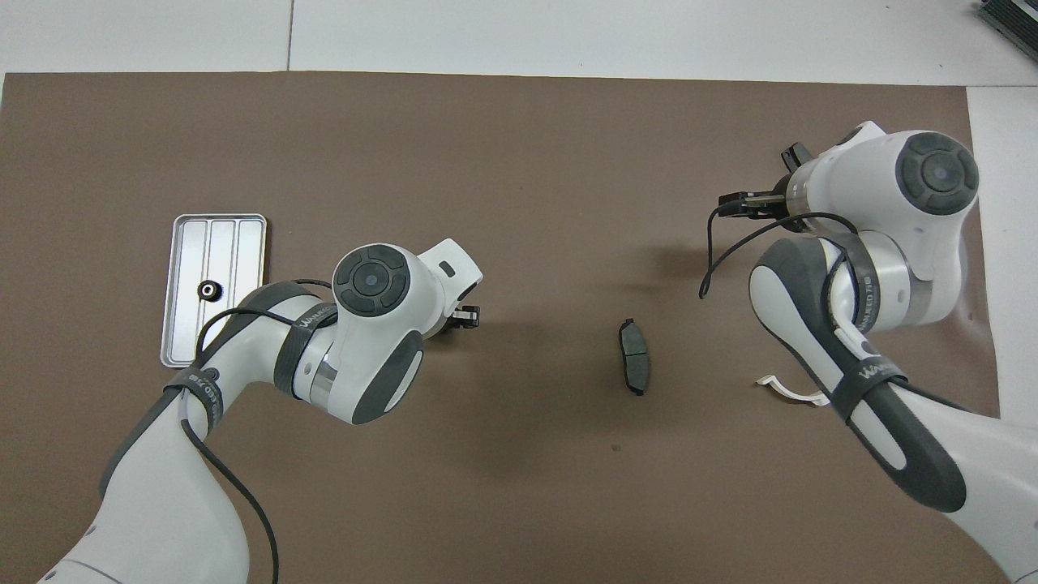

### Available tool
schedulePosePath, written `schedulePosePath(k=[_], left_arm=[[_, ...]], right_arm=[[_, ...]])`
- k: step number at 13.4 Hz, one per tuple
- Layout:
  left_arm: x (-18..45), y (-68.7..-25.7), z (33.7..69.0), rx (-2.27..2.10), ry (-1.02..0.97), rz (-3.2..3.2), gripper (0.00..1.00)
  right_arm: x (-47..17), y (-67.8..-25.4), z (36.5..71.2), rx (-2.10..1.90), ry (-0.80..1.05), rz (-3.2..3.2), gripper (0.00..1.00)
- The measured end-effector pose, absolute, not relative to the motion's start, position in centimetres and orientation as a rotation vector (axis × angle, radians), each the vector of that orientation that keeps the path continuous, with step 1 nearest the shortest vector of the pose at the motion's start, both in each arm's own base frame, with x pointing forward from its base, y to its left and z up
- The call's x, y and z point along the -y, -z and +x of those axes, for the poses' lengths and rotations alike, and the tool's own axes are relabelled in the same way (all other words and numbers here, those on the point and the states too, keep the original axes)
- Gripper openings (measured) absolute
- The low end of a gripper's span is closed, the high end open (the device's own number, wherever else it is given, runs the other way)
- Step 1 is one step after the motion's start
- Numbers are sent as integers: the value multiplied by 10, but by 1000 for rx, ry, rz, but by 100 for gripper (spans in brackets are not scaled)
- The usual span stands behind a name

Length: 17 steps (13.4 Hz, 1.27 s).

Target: Pick bearing gear from pile to tray

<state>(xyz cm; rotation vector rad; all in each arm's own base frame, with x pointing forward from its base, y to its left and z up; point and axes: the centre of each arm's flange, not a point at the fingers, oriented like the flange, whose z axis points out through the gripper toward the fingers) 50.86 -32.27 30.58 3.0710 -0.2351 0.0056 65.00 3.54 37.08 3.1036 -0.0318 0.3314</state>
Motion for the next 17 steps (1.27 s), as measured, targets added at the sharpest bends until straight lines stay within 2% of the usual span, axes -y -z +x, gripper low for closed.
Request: schedulePosePath(k=[3,8,11,12,14,15,16,17], left_arm=[[328,-304,504,254,15,3076,47],[325,-298,499,255,48,3087,40],[327,-297,497,262,53,3088,36],[327,-297,496,263,53,3088,26],[328,-298,496,264,51,3087,22],[327,-298,496,263,51,3088,22],[326,-298,497,260,50,3088,22],[325,-299,499,253,46,3089,22]], right_arm=[[0,-339,653,41,-292,3099,100],[9,-293,644,52,-190,3107,100],[15,-281,635,32,-144,3109,100],[17,-279,633,18,-130,3110,100],[22,-279,630,-1,-100,3109,100],[24,-279,630,-12,-94,3109,95],[23,-281,630,-13,-97,3111,85],[23,-282,630,-14,-92,3111,85]])
